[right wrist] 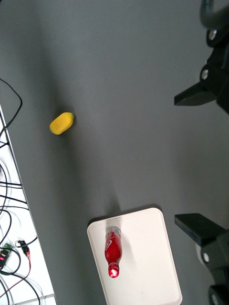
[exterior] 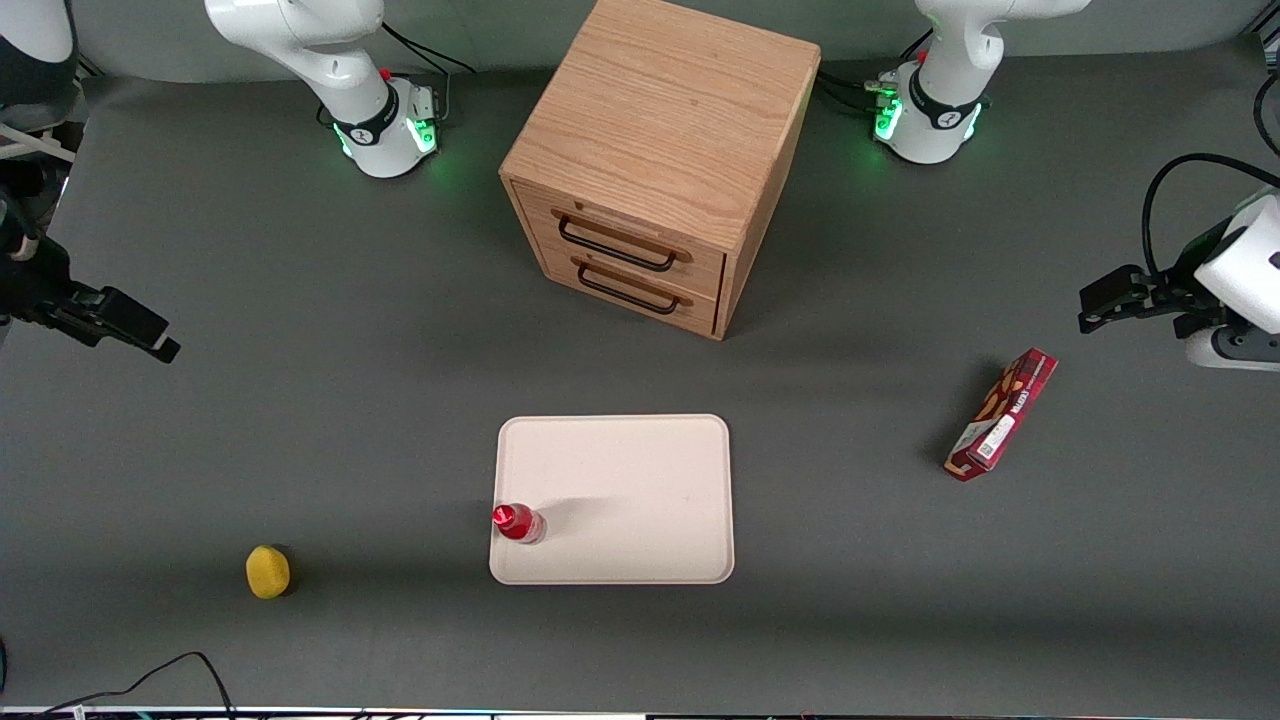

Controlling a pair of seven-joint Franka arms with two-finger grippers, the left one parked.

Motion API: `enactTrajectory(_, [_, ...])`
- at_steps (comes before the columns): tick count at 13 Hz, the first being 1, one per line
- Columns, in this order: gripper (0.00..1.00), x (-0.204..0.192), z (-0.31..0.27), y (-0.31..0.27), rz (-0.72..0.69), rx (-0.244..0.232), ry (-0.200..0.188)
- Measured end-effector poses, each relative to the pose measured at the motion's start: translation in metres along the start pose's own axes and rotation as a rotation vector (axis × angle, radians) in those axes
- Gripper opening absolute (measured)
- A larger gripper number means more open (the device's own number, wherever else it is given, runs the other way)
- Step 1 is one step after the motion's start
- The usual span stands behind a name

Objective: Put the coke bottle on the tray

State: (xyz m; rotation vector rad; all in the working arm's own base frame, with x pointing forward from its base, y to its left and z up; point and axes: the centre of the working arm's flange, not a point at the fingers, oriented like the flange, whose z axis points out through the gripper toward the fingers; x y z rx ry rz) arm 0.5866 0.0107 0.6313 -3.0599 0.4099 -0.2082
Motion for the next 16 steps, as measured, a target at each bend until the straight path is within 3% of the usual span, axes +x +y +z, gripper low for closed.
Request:
enactTrajectory(6, [1.00, 0.0066, 0.0072, -0.0020, -0.084, -0.003, -0.009])
enactTrajectory(16, [1.00, 0.0077, 0.0133, -0.0040, -0.092, -0.006, -0.021])
